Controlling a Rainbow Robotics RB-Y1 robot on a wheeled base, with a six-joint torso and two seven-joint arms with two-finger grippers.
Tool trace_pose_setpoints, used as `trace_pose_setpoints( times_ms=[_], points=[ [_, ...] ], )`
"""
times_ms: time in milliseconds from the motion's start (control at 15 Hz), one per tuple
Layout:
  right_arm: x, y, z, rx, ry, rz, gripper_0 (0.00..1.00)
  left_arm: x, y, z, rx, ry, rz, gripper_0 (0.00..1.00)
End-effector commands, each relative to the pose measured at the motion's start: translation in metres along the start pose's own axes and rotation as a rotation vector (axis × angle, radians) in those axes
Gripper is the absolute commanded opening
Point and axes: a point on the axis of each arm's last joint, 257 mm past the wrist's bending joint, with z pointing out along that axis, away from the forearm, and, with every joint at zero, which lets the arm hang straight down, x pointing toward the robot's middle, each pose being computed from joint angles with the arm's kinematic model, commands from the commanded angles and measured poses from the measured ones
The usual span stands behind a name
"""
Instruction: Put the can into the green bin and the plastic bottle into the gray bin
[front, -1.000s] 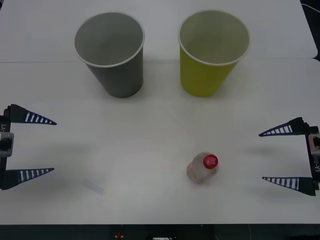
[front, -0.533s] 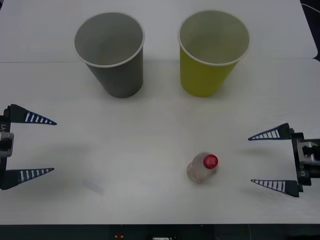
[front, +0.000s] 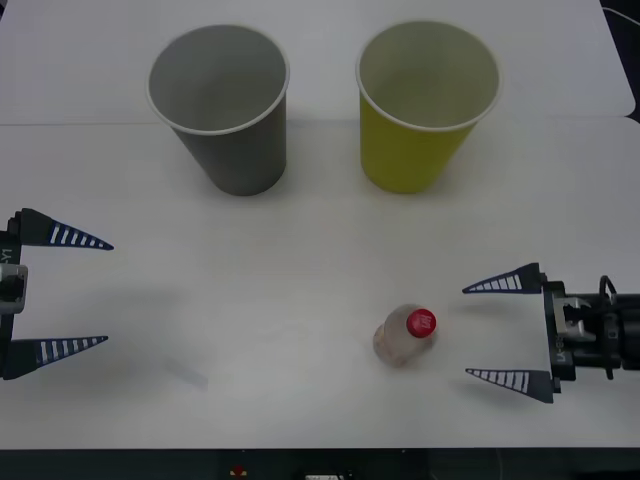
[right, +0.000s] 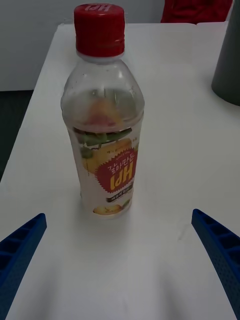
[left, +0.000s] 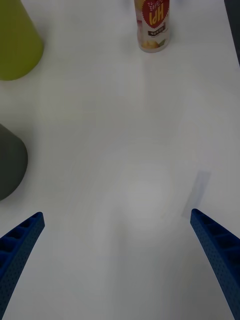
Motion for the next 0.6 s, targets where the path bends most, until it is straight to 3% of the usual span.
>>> trace_pose_setpoints(
  times_ms=[67, 400, 600],
  points=[
    [-0.001, 0.003, 0.019, -0.001, -0.035, -0.004, 1.0, 0.0, 0.0, 0.0, 0.0, 0.0, 0.0, 1.0],
    [-0.003, 0.003, 0.05, -0.01, -0.058, -0.045, 1.0, 0.0, 0.0, 0.0, 0.0, 0.0, 0.0, 1.0],
    [-0.007, 0.004, 0.069, -0.004, -0.095, -0.035, 1.0, 0.0, 0.0, 0.0, 0.0, 0.0, 0.0, 1.0]
  ],
)
